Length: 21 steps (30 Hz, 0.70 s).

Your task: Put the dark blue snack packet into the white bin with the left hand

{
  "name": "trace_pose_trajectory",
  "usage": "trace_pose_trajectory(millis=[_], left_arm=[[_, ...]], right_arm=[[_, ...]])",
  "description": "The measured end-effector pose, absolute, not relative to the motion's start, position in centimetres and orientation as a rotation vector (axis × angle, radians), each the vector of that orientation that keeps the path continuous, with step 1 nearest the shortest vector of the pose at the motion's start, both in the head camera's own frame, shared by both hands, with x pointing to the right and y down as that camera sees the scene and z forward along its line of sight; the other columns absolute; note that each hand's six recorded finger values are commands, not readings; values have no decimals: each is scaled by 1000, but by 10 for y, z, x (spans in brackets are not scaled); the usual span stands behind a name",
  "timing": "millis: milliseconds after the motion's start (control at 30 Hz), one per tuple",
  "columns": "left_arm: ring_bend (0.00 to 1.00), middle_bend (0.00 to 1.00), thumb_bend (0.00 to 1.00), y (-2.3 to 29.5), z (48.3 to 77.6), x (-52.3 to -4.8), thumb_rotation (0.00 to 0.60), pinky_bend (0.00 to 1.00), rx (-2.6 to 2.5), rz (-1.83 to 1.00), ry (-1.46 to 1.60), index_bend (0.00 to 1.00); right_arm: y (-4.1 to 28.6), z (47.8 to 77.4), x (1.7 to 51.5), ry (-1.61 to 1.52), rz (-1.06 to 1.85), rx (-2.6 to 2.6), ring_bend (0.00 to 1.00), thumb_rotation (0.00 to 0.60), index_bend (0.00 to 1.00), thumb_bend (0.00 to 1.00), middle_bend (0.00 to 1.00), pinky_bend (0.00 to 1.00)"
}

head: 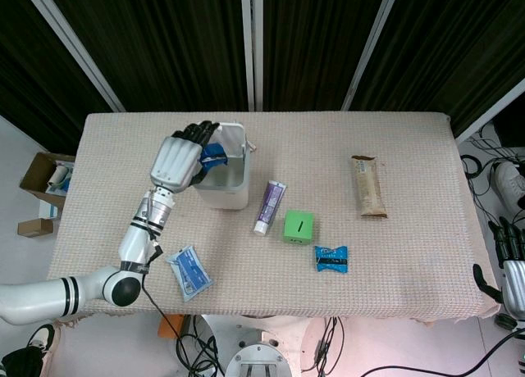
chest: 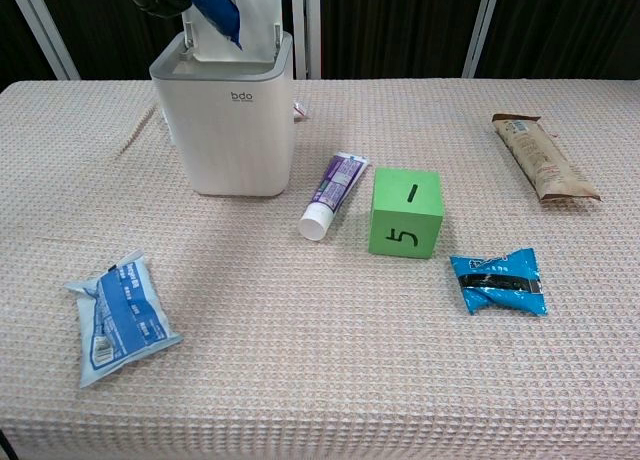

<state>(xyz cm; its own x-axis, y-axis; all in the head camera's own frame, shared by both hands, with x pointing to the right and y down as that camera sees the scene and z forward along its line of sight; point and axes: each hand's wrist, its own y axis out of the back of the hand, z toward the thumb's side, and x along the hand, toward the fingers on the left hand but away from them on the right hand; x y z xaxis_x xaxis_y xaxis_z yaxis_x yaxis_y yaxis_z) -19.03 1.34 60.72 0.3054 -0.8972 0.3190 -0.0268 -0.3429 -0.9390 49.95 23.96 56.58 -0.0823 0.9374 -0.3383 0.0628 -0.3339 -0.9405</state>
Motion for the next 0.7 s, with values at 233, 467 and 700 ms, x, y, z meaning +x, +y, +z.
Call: trace_pose_trajectory(millis=[233,467,700], left_arm=[[106,52,300,20,603,-220,600,308,-1620,-1235,850,0],[99,52,263,55,600,-273,600,291,-1635,-1332,859,1],[79,70,189,112,599,-328,590,271,-1575,-1321,829,124]], right_arm=[[240,567,498,-1128,1505,-1457,0,600,0,344,0,0],[241,570,496,-1121,1505,-1458,0,600,0,344,0,0],[239,572,494,-1118,1502,-1450,0,600,0,343,0,0]])
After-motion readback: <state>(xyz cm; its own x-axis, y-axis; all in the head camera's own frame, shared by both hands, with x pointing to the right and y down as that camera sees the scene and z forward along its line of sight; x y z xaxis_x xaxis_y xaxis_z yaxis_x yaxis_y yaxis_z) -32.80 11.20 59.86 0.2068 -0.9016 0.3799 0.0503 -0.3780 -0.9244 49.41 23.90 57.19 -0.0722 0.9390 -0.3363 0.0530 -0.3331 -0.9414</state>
